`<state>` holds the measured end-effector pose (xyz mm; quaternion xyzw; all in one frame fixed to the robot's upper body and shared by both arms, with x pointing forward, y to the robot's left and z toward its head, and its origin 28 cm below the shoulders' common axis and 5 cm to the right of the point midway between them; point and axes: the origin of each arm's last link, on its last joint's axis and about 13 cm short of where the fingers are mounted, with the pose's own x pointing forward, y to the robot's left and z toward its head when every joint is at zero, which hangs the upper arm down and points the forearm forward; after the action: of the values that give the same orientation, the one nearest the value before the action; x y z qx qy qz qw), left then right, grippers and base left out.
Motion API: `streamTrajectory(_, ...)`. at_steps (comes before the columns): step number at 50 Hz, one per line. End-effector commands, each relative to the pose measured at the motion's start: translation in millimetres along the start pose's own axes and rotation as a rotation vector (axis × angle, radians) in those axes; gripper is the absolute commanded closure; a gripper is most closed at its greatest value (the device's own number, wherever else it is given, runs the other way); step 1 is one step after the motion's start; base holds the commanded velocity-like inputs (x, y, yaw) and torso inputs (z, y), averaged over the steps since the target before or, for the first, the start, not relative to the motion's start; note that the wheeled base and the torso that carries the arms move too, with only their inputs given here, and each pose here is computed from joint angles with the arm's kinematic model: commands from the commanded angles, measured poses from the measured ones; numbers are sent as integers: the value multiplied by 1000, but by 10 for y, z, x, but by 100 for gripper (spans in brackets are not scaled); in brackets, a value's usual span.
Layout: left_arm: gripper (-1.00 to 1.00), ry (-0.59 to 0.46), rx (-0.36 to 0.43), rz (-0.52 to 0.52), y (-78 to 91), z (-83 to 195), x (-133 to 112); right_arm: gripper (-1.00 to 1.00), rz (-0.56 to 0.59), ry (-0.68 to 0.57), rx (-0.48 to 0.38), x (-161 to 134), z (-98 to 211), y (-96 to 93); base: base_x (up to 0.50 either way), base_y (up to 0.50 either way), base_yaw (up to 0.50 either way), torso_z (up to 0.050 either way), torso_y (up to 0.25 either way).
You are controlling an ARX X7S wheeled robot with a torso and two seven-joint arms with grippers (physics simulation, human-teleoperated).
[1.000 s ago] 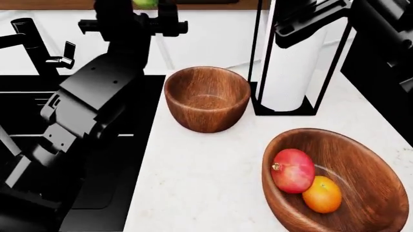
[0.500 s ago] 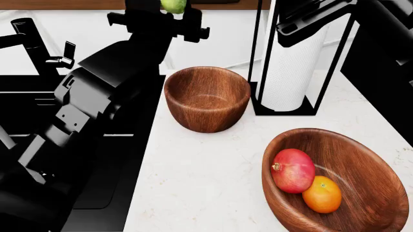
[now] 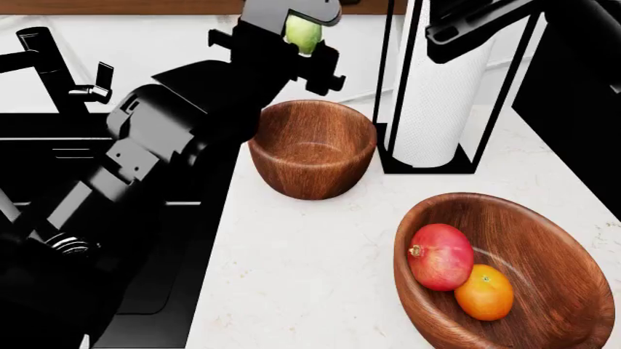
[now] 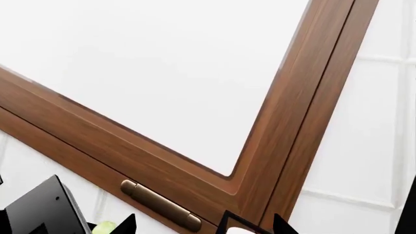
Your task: Pick the pomegranates and oranges from the sink and place them in one bowl. Place the brussel sprout in the other bowl. Then turn off the sink faucet.
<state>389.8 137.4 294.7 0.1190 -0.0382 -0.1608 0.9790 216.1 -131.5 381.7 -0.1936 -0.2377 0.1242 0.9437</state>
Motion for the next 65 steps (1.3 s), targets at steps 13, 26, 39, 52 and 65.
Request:
streamTrajectory(13, 100, 107, 37, -39, -68, -110, 31, -100, -6, -6, 3, -4, 52, 9, 0, 0, 0, 0, 0)
streamTrajectory(26, 100, 154, 63, -37, -60, -214, 53, -100, -10, -7, 4, -2, 50, 3, 0, 0, 0, 0, 1)
streamTrajectory(39, 100, 195, 79, -41, -82, -331, 92, -100, -10, -4, 9, -6, 25, -2, 0, 0, 0, 0, 0)
streamTrajectory(52, 100, 216, 88, -59, -113, -408, 101, -100, -9, -3, 12, 3, 11, 1, 0, 0, 0, 0, 0)
streamTrajectory(65, 100, 252, 57, -68, -151, -533, 195, -100, -7, 2, 17, -3, -14, 15, 0, 0, 0, 0, 1)
